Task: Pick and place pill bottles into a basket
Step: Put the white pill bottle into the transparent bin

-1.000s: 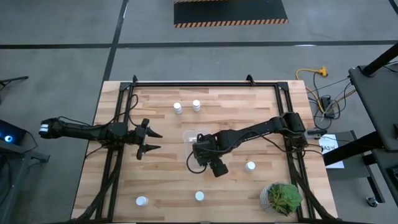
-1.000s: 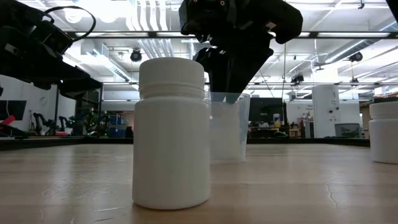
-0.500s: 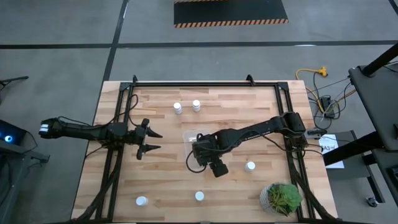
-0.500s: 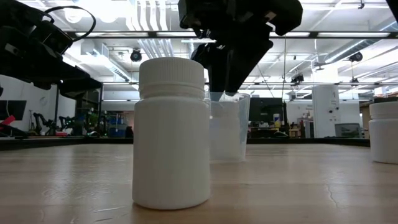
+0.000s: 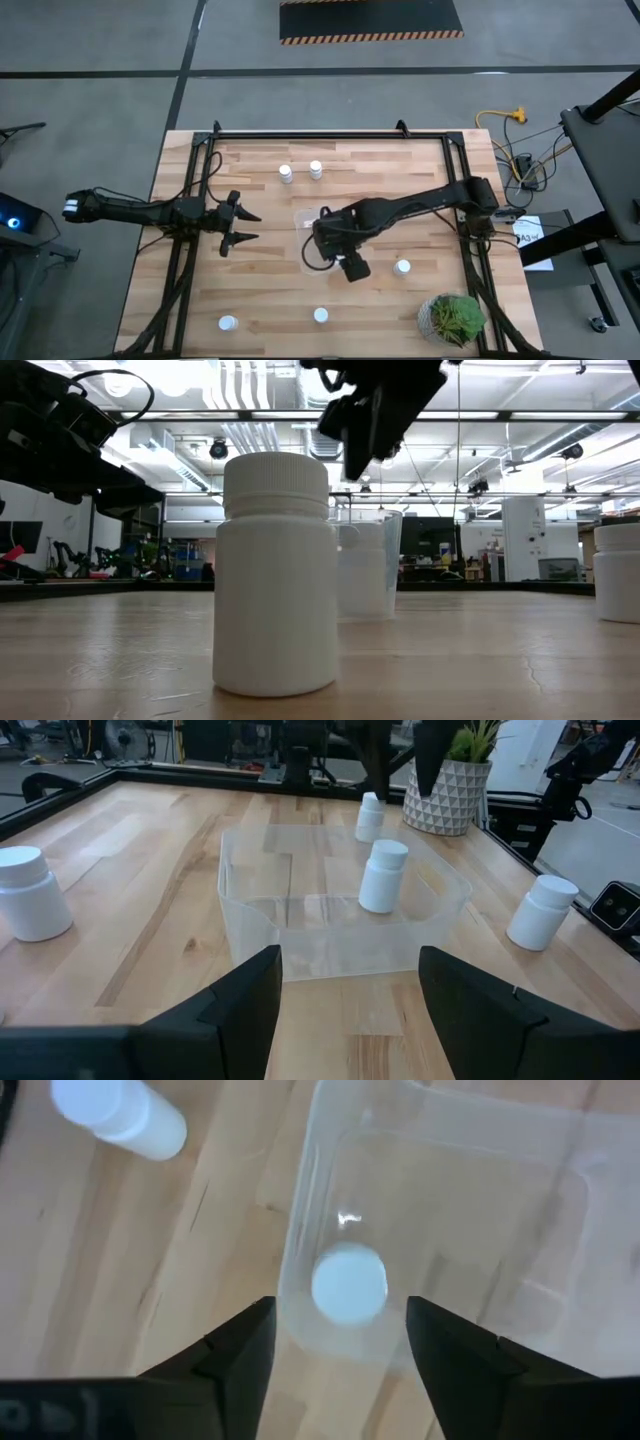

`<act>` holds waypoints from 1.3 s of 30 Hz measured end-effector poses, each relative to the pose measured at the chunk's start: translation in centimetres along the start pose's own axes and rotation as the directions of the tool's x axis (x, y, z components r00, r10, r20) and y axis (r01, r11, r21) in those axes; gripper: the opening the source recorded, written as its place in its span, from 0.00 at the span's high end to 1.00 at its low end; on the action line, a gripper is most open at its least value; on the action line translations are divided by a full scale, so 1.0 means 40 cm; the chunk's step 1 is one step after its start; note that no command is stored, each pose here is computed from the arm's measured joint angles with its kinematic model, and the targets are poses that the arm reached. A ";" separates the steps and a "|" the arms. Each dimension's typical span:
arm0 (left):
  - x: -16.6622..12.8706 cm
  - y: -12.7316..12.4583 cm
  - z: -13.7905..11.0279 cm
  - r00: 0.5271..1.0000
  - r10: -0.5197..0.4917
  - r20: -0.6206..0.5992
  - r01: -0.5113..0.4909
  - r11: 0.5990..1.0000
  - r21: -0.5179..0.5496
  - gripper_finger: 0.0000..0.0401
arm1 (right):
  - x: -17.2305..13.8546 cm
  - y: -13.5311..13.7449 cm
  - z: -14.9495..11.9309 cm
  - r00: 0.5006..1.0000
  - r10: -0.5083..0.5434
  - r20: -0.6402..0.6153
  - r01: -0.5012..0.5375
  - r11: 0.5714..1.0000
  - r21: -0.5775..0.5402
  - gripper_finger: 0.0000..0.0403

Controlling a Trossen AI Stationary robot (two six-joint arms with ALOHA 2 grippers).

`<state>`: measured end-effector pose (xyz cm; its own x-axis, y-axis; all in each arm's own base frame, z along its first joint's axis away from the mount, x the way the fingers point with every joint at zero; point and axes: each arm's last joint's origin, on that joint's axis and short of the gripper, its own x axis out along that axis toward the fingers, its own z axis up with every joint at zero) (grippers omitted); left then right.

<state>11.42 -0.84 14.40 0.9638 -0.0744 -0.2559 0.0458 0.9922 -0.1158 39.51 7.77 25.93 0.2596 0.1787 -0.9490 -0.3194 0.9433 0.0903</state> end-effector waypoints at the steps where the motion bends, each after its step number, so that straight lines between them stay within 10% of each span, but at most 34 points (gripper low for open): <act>1: 0.000 0.000 0.000 1.000 0.000 0.001 0.000 1.000 0.000 0.45 | -0.011 -0.001 -0.005 1.000 0.000 -0.004 0.000 1.000 0.010 0.44; 39: 0.000 0.000 0.000 1.000 0.000 0.000 0.000 1.000 0.000 0.45 | -0.101 0.149 -0.374 0.996 -0.009 -0.089 0.040 0.934 0.355 0.33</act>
<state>11.42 -0.84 14.41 0.9639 -0.0742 -0.2557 0.0456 0.9922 -0.1161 22.94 8.48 25.77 0.1805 0.1449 -0.9728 0.0351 0.9875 0.1536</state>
